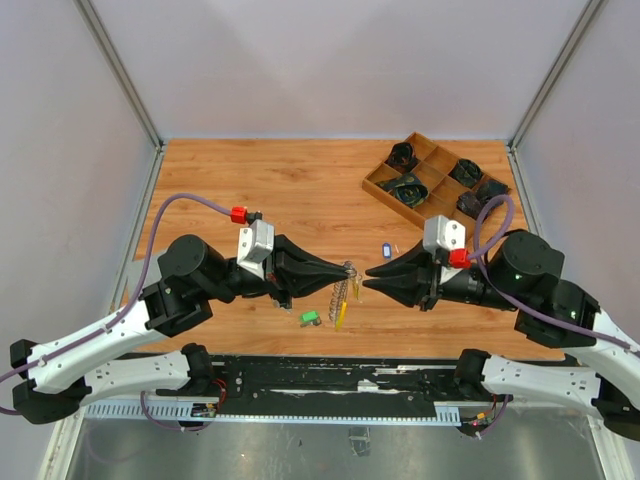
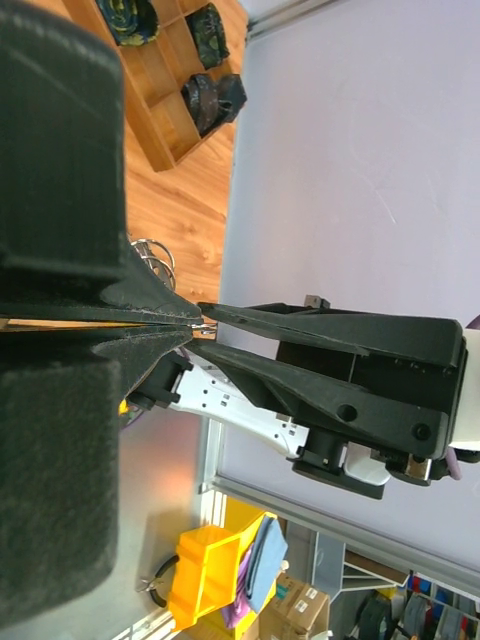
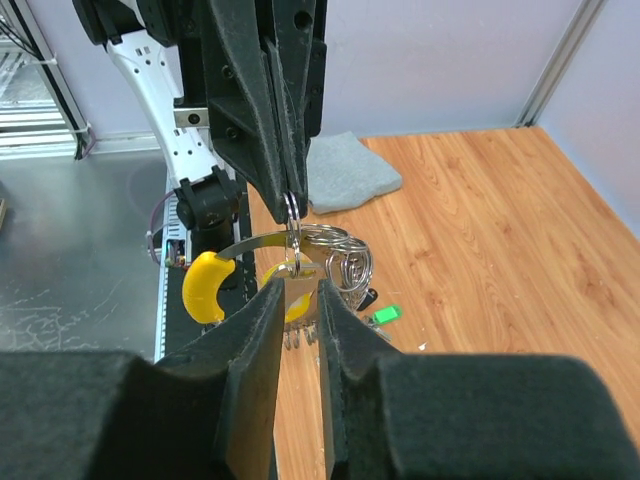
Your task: Put the keys on the keyring
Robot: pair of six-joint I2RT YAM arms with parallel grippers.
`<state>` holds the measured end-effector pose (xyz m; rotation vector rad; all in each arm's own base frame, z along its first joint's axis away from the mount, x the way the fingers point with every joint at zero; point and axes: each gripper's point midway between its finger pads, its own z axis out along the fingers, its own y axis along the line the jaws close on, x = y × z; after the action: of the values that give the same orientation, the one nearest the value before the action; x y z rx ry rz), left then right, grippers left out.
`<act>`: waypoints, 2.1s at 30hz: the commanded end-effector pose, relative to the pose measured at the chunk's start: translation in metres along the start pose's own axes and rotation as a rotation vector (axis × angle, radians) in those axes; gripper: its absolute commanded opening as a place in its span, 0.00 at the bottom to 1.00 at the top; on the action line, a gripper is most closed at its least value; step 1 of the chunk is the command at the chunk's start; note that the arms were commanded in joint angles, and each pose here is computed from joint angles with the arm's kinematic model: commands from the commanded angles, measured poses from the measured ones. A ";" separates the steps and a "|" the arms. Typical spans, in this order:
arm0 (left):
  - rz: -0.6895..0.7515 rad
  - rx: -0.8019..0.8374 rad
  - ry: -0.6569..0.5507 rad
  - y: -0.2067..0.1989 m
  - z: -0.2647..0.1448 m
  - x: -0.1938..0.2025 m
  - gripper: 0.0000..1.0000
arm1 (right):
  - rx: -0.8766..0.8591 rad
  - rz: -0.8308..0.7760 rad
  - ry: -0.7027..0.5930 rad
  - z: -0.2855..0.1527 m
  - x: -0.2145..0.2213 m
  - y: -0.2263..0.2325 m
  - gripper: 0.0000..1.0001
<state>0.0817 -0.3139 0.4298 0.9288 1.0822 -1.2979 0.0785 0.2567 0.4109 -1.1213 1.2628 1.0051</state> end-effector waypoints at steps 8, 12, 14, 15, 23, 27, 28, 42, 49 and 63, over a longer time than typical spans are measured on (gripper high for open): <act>0.031 0.023 -0.080 -0.007 -0.001 -0.024 0.00 | 0.003 -0.054 -0.160 -0.004 -0.045 0.000 0.20; 0.030 0.022 -0.078 -0.006 -0.001 -0.022 0.00 | -0.017 -0.049 -0.150 0.002 -0.042 0.002 0.19; 0.030 0.024 -0.078 -0.007 -0.001 -0.022 0.01 | -0.024 -0.043 -0.142 0.004 -0.039 0.003 0.18; 0.029 0.024 -0.078 -0.007 -0.001 -0.021 0.00 | -0.027 -0.041 -0.143 0.005 -0.039 0.003 0.18; 0.031 0.023 -0.080 -0.006 0.001 -0.022 0.01 | -0.047 -0.029 -0.124 0.008 -0.031 0.006 0.18; 0.032 0.027 -0.078 -0.006 0.001 -0.021 0.01 | -0.045 -0.023 -0.114 0.010 -0.026 0.006 0.17; 0.031 0.027 -0.078 -0.006 0.001 -0.022 0.01 | -0.047 -0.021 -0.114 0.010 -0.026 0.006 0.17; 0.028 0.030 -0.074 -0.007 0.002 -0.020 0.00 | -0.072 -0.008 -0.120 0.015 -0.025 0.010 0.16; 0.029 0.032 -0.075 -0.007 0.001 -0.020 0.01 | -0.080 -0.004 -0.121 0.016 -0.025 0.012 0.05; 0.038 0.020 -0.037 -0.006 -0.003 -0.016 0.15 | -0.071 -0.059 0.126 -0.002 -0.004 0.007 0.01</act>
<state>0.0790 -0.3132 0.4331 0.9378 1.0578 -1.3029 0.0738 0.2714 0.4222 -1.2008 1.2426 1.0339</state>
